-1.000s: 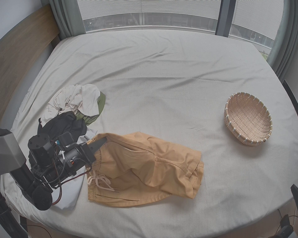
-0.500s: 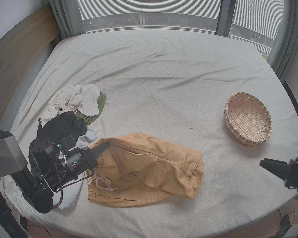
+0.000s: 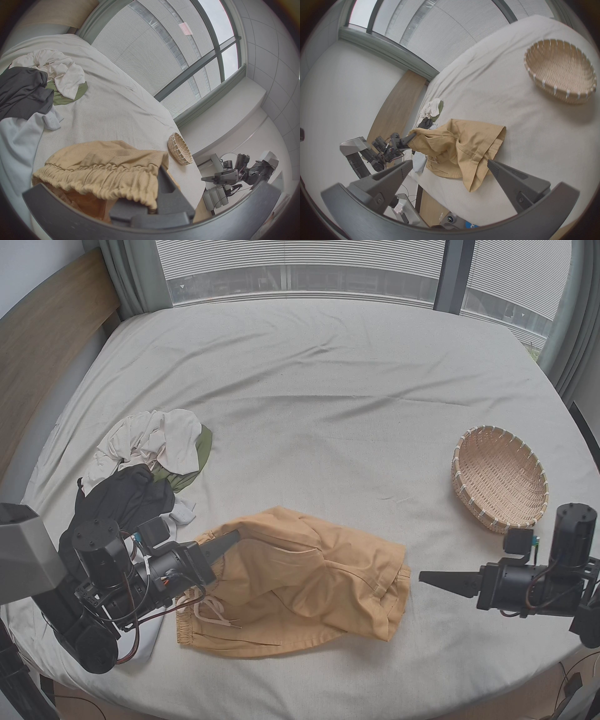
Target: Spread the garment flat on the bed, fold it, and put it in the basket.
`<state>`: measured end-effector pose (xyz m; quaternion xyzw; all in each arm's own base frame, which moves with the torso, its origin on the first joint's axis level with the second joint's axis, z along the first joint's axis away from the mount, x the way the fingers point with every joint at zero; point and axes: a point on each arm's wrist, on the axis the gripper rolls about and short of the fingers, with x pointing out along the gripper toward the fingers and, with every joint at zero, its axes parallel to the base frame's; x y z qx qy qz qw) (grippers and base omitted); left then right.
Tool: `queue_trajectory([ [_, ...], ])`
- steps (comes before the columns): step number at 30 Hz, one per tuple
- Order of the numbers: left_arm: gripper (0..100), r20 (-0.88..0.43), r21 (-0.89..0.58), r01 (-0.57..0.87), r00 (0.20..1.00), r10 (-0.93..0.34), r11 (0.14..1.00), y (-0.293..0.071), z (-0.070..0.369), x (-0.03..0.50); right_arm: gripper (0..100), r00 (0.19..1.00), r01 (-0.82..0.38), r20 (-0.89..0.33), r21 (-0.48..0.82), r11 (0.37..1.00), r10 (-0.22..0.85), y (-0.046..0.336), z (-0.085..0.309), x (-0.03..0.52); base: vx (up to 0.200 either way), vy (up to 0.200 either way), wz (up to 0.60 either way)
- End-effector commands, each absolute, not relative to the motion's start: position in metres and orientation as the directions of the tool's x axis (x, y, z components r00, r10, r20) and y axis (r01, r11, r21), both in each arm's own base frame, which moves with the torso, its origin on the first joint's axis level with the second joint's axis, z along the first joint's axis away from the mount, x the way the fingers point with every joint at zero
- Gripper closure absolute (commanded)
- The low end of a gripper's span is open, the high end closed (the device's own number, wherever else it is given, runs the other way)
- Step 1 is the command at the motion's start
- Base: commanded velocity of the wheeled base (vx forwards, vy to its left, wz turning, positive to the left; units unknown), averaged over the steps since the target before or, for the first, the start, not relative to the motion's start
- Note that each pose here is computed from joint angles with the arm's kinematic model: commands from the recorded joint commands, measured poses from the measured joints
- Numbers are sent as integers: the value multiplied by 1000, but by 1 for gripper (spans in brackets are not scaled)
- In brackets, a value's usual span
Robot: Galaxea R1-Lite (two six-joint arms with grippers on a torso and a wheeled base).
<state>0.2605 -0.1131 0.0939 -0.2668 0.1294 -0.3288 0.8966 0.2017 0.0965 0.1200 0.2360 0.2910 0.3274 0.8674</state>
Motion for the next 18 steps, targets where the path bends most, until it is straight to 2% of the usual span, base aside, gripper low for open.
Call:
queue_trajectory([
  [1,100,-58,-564,516,755,-654,645,-112,93,262,0,542,-327,-462,654,683,702,115,70,222,0,0,0],
  [8,100,-58,-562,501,769,-636,658,-106,94,264,0,525,-347,-457,655,671,717,131,51,230,0,0,0],
  [12,100,-62,-534,513,769,-636,672,-106,93,263,0,556,-320,-486,624,713,675,140,28,237,0,0,0],
  [18,100,-69,-498,526,769,-636,690,-105,91,262,0,596,-335,-448,615,714,666,144,15,246,0,0,0],
])
